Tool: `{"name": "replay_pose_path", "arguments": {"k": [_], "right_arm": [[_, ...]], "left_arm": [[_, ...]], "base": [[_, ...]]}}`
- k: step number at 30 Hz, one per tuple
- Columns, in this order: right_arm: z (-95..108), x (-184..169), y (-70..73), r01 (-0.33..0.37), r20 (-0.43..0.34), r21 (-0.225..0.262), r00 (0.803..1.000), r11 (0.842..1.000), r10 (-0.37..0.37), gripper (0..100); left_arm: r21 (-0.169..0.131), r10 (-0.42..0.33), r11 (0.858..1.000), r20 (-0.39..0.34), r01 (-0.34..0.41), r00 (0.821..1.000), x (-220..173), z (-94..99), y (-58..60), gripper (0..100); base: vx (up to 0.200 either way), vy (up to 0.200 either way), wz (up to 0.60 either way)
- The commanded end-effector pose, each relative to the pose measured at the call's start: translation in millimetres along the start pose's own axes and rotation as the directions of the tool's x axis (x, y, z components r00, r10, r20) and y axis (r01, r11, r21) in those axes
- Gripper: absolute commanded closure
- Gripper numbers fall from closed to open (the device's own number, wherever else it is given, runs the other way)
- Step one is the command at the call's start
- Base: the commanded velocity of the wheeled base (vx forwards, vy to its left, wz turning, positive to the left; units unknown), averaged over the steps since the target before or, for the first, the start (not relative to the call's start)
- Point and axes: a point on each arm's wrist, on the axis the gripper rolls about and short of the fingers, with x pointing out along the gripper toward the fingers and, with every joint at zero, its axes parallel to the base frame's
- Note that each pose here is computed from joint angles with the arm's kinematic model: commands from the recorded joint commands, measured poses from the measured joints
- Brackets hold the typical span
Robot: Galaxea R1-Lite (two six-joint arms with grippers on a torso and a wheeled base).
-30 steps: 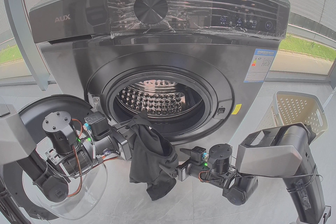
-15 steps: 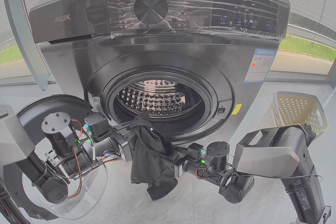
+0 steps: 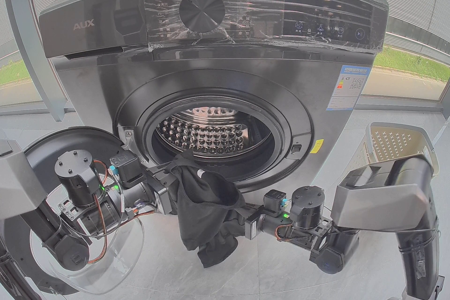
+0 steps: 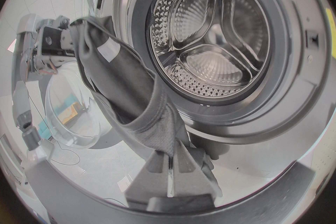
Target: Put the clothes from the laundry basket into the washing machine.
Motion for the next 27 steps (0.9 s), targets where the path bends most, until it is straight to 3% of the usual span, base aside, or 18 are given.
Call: {"name": "replay_pose_path", "arguments": {"k": [1,8,14,21,27], "right_arm": [[42.8,-40.8,9.6,0.001,0.058,-0.003,0.998,1.0,-0.001,100],[72.7,-89.6,6.0,0.103,0.112,0.03,0.988,0.994,-0.106,100],[104.2,-121.8,12.1,0.081,0.217,0.106,0.971,0.991,-0.103,100],[118.6,-132.2,17.5,0.067,0.277,0.086,0.957,0.994,-0.088,100],[135.9,-130.2,24.4,0.051,0.341,0.018,0.938,0.999,-0.054,100]], "left_arm": [[-0.003,0.027,1.0,-0.013,-0.027,1.0,-2.7,-2.9,7.6,100],[-0.003,0.015,1.0,-0.01,-0.015,1.0,-14.5,1.2,5.3,100],[0.008,-0.044,0.999,0.007,0.044,0.999,-34.4,9.5,4.2,100],[0.018,-0.109,0.994,0.012,0.109,0.994,-51.4,13.6,-2.5,100],[0.021,-0.117,0.993,0.015,0.117,0.993,-57.0,14.9,-4.6,100]], "base": [[0.0,0.0,0.0],[0.0,0.0,0.0],[0.0,0.0,0.0],[0.0,0.0,0.0],[0.0,0.0,0.0]]}}
